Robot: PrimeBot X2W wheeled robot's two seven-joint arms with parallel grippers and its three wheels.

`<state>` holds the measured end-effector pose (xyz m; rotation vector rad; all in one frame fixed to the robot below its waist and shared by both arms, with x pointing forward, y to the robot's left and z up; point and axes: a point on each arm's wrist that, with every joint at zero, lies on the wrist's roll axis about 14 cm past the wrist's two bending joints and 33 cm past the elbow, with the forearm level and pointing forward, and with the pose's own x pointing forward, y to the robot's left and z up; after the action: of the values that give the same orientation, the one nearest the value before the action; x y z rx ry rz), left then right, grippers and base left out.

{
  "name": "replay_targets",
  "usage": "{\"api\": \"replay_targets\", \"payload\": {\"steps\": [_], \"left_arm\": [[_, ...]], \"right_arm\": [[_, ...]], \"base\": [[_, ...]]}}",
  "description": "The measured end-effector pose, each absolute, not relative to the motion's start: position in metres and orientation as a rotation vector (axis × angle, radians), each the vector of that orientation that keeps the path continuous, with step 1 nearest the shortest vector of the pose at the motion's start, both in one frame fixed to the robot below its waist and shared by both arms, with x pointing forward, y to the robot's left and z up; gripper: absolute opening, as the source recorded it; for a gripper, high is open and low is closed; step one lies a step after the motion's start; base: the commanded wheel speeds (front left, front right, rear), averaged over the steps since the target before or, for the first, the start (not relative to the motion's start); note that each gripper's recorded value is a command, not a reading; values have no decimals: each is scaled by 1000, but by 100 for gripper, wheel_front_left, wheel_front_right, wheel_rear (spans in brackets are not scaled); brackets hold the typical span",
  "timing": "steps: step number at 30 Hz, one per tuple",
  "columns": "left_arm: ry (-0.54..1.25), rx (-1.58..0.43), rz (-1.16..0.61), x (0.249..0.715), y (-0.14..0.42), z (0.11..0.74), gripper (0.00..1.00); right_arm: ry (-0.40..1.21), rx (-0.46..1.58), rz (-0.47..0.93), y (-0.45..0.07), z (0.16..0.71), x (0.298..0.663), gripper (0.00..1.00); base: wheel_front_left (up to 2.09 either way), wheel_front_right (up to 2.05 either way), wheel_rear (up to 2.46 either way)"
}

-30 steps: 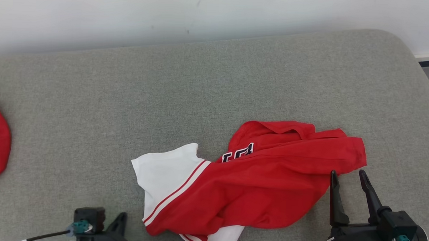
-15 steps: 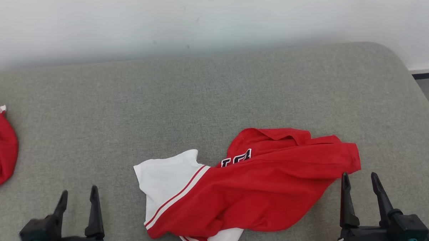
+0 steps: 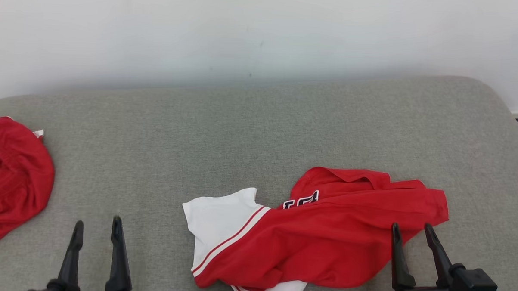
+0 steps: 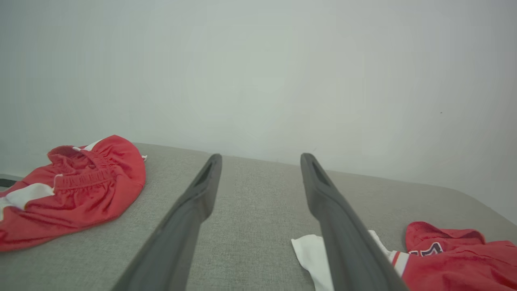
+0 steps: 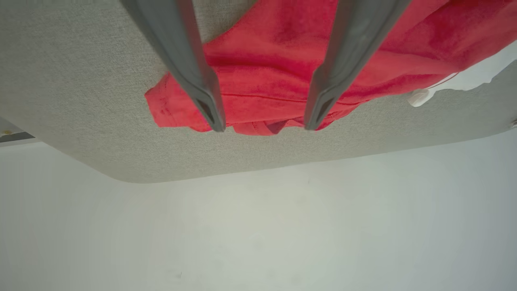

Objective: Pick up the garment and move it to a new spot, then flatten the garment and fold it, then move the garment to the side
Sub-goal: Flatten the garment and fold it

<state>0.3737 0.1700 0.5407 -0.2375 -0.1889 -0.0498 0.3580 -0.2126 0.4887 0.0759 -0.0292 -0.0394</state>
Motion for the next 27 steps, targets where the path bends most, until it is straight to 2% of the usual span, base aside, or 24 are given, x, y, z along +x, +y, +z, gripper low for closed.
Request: {"api": "replay_targets", "payload": {"steps": [14, 27], "left_arm": [[1, -108, -75, 344, 167, 480, 100], [28, -125, -89, 349, 162, 471, 100]], "right_arm": [[42, 22, -30, -212, 467, 344, 100], [37, 26, -50, -218, 468, 345, 100]], "base": [[0, 0, 0], [0, 0, 0]]}}
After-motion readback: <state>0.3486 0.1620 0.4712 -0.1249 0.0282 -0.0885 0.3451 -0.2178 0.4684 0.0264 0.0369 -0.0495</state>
